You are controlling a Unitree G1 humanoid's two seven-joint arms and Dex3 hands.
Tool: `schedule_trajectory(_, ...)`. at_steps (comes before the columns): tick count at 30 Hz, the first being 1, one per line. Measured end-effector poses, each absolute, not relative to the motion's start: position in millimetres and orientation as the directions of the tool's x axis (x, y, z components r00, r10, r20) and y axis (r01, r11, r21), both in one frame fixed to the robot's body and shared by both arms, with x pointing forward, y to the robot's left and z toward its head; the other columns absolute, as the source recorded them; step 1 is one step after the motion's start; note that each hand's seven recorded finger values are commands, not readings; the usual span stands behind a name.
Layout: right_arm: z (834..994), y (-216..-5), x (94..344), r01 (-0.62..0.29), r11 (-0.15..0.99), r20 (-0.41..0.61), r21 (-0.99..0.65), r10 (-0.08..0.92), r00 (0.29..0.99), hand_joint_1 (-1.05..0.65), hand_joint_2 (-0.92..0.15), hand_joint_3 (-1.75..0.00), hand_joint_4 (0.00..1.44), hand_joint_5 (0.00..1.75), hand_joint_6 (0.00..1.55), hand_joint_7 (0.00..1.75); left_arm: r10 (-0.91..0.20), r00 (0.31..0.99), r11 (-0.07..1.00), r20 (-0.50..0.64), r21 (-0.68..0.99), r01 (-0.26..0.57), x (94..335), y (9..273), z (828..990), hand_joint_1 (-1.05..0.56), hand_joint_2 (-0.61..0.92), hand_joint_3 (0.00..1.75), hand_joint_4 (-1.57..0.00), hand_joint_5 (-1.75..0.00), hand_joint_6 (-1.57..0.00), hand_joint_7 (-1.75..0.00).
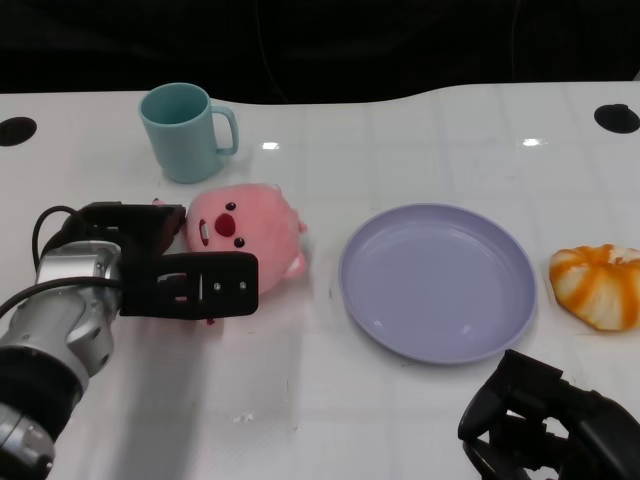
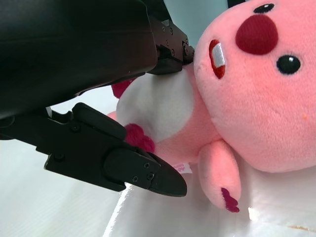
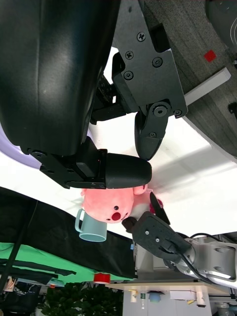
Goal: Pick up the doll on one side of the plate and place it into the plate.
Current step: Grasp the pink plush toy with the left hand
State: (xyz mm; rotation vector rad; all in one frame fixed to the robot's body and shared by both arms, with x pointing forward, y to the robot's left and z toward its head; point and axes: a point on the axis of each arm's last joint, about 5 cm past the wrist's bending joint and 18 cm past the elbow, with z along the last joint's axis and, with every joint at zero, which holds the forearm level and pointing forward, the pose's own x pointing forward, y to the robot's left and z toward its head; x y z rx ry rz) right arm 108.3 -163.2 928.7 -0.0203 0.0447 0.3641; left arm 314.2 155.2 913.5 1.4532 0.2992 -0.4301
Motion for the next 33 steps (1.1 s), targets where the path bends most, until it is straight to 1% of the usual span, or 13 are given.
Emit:
schedule_trajectory(4,929.2,-163.2,107.7,-0.356,0.934,-0.046,-0.012,0.355,0.934,-0.28,-0.87,-0.60,0.65,1.75,0.42,1.66,-0.088,0.893,0.083,-0.442,0.890,0.448,315.1,156.2,904.2,-0.36,0.88,0.00,-0.31,-0.11,-0.43,-0.03)
schedule_trajectory(7,929.4,-163.2,107.7,-0.356,0.934,-0.045,-0.013,0.355,0.934,-0.27,-0.87,-0.60,0.65,1.75,0.42,1.66,-0.090,0.903,0.109,-0.420,0.897,0.428,315.3,157.9,900.0,-0.24,0.91,0.03,-0.56,-0.15,-0.56,-0.04)
schedule_trajectory(9,929.4,-163.2,107.7,-0.356,0.934,-0.046,-0.013,0.355,0.934,-0.27,-0.87,-0.60,0.65,1.75,0.42,1.66,-0.097,0.912,0.134,-0.399,0.902,0.410,314.9,159.5,897.8,-0.20,0.92,0.09,-0.64,-1.03,-0.67,-0.02)
schedule_trajectory(10,929.4,-163.1,107.7,-0.356,0.934,-0.046,-0.013,0.355,0.934,-0.27,-0.87,-0.60,0.65,1.75,0.42,1.66,-0.100,0.916,0.145,-0.389,0.905,0.400,314.6,160.0,896.6,-0.19,0.92,0.10,-0.62,-1.30,-0.70,-0.01)
schedule_trajectory(12,929.3,-162.9,107.6,-0.357,0.934,-0.047,-0.014,0.356,0.933,-0.27,-0.87,-0.60,0.64,1.75,0.42,1.66,-0.106,0.924,0.152,-0.368,0.912,0.381,313.9,160.9,894.3,-0.21,0.92,0.17,-0.66,-1.34,-0.90,-0.06)
schedule_trajectory(14,929.0,-162.9,107.0,-0.356,0.934,-0.050,-0.014,0.355,0.933,-0.26,-0.87,-0.60,0.64,1.75,0.42,1.66,-0.111,0.930,0.158,-0.350,0.918,0.364,313.1,161.8,892.1,-0.24,0.91,0.14,-0.69,-1.35,-1.06,-0.09)
schedule_trajectory(16,928.9,-162.8,106.2,-0.356,0.934,-0.051,-0.013,0.355,0.933,-0.26,-0.87,-0.60,0.64,1.75,0.42,1.66,-0.114,0.934,0.157,-0.338,0.922,0.353,312.8,162.3,890.9,-0.29,0.91,0.06,-0.70,-1.49,-1.23,-0.12)
schedule_trajectory(17,929.1,-162.7,105.8,-0.357,0.934,-0.051,-0.013,0.356,0.933,-0.27,-0.87,-0.60,0.64,1.75,0.43,1.66,-0.118,0.938,0.154,-0.325,0.927,0.341,312.6,162.3,890.3,-0.30,0.91,0.10,-0.71,-1.56,-1.23,-0.13)
schedule_trajectory(18,929.2,-162.7,105.5,-0.357,0.934,-0.051,-0.012,0.356,0.933,-0.27,-0.86,-0.60,0.64,1.75,0.43,1.66,-0.121,0.943,0.150,-0.311,0.933,0.327,312.0,162.4,889.2,-0.30,0.92,0.16,-0.69,-1.67,-1.06,-0.49)
schedule_trajectory(20,929.2,-162.7,104.9,-0.356,0.934,-0.052,-0.010,0.355,0.933,-0.27,-0.86,-0.60,0.64,1.75,0.43,1.66,-0.136,0.954,0.147,-0.268,0.947,0.287,310.4,162.7,886.4,-0.28,0.92,0.26,-0.76,-1.73,-0.68,-1.44)
schedule_trajectory(21,929.2,-162.7,104.8,-0.356,0.934,-0.052,-0.009,0.355,0.933,-0.26,-0.87,-0.60,0.64,1.75,0.42,1.66,-0.145,0.961,0.154,-0.235,0.954,0.257,309.2,163.1,884.5,-0.28,0.92,0.28,-0.79,-1.74,-0.63,-1.59)
schedule_trajectory(26,928.6,-163.0,105.4,-0.358,0.934,-0.054,-0.009,0.357,0.933,-0.25,-0.87,-0.61,0.63,1.75,0.42,1.66,-0.180,0.978,0.206,-0.108,0.968,0.145,302.0,165.4,874.7,-0.24,0.91,0.29,-0.86,-1.75,-0.62,-1.74)
schedule_trajectory(33,926.5,-163.2,107.5,-0.361,0.932,-0.060,-0.008,0.360,0.931,-0.24,-0.87,-0.62,0.64,1.75,0.42,1.66,-0.177,0.982,0.243,-0.070,0.963,0.113,301.9,165.4,875.2,-0.17,0.79,0.41,-0.88,-1.75,-0.68,-1.75)
